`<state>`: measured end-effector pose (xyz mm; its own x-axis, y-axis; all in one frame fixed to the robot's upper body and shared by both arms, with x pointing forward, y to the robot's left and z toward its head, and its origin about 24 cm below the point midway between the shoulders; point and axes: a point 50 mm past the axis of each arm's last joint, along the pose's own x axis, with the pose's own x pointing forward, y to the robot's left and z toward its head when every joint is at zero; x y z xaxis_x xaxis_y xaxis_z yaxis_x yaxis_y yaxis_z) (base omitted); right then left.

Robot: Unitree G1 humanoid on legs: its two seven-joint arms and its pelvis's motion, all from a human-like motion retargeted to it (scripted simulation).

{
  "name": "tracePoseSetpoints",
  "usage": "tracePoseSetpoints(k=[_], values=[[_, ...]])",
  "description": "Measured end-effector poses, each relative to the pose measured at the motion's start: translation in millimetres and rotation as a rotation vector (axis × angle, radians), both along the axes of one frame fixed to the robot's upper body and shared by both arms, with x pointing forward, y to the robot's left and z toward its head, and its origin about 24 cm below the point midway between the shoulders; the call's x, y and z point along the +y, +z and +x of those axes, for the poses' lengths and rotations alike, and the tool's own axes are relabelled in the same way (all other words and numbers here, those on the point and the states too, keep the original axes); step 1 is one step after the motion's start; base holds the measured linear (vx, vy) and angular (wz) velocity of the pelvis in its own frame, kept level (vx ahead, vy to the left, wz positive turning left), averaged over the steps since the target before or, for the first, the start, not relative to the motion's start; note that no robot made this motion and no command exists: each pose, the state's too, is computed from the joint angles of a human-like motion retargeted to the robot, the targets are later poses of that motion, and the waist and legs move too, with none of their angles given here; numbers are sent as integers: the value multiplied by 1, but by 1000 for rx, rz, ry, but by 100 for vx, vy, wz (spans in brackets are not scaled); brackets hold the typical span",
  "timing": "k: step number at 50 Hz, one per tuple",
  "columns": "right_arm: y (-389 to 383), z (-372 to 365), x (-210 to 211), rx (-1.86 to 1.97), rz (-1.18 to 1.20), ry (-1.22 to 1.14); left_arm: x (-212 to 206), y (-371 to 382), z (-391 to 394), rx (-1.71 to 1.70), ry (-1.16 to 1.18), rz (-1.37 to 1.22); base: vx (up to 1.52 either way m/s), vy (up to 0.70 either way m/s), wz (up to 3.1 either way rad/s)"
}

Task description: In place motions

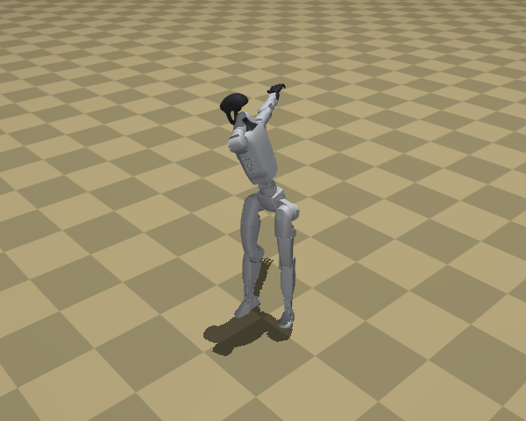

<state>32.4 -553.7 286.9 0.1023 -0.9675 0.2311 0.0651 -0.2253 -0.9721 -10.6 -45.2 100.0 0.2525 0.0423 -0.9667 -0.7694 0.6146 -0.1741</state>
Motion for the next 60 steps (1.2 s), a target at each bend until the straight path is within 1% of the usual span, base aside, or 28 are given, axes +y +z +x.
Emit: tracePoseSetpoints(k=[4,8,25,30,35,40,48,52,56,60], values=[[22,-1,4,-40,-86,9,18,1,3,-45,2,64,-14,-7,-2],[28,2,5,-98,-128,34,35,3,6,-89,-13,128,-8,3,8],[12,27,6,-280,-168,154,87,16,8,-134,69,347,-3,6,-6],[5,33,6,-340,-169,172,94,18,8,-126,91,367,-4,9,-19],[-6,42,7,-338,-152,202,93,18,8,-149,114,329,1,14,-8],[-10,50,8,-354,-151,225,96,20,11,-204,89,315,-3,9,12],[-30,64,10,-420,-114,235,117,31,12,-212,134,462,0,4,23],[-52,76,12,-365,-66,249,106,24,8,-207,213,400,6,3,27],[-77,84,15,-284,-27,241,76,12,3,-176,289,236,13,1,32],[-109,102,24,-168,29,284,45,4,-1,-125,315,80,16,-2,39]])
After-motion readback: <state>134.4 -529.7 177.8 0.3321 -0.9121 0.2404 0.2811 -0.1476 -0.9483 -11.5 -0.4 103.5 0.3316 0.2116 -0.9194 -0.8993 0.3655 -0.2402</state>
